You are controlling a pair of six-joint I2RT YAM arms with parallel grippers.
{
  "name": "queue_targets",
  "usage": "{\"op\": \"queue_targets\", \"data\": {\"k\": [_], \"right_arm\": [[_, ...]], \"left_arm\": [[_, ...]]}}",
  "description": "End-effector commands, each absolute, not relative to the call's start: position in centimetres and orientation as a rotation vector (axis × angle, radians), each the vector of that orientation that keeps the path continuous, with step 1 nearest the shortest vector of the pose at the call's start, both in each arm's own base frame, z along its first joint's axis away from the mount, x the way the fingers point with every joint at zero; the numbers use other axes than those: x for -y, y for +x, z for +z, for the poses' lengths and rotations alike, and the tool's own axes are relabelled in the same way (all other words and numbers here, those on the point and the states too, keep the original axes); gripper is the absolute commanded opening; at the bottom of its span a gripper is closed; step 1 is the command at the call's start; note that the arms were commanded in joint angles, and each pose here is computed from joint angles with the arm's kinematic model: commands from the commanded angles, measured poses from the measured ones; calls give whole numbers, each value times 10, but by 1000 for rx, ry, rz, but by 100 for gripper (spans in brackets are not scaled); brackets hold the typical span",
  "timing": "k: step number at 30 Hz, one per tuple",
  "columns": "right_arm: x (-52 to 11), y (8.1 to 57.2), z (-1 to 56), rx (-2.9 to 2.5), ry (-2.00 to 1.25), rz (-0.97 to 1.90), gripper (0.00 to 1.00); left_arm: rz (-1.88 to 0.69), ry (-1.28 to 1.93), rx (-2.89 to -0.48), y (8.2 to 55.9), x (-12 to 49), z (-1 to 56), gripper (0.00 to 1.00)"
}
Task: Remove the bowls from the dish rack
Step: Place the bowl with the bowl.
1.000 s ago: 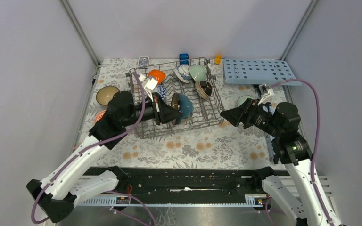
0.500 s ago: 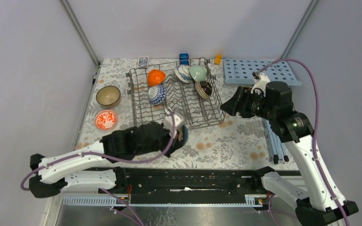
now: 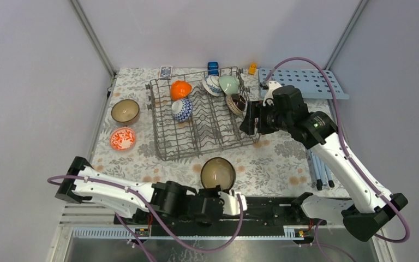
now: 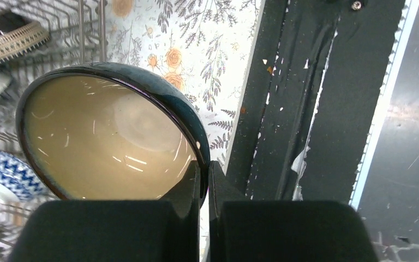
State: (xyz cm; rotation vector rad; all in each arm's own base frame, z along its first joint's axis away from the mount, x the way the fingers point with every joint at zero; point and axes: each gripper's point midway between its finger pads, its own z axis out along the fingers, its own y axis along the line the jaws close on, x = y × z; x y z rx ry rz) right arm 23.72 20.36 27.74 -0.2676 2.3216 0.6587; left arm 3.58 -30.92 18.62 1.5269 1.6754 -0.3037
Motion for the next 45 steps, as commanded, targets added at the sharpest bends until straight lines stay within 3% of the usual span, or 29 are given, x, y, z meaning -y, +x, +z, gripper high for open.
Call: {"op": "queue_targets", "data": {"k": [1, 6, 13, 23, 35, 41, 45], "right_arm": [[-210, 240, 290, -2266, -321, 663, 76], [-228, 226, 291, -2262, -407, 767, 76], [-234, 197, 274, -2322, -549, 692, 73], [-262, 139, 202, -2419, -732, 565, 68], [-261, 127, 174, -2428, -764, 410, 59], [-270, 116, 179, -2390, -822, 443, 65], [-270, 111, 175, -2383, -849, 429, 64]], "left_arm": [[-217, 1592, -1441, 34, 320, 204, 0], [-104, 1800, -1300, 18, 314, 170, 0], [-90, 1950, -1181, 9, 310, 149, 0], [-43, 1949, -1107, 7, 311, 147, 0], [-55, 1984, -1065, -7, 312, 138, 0], [-88, 2008, -1060, -12, 311, 135, 0], [-97, 2022, -1062, -14, 310, 132, 0]]}}
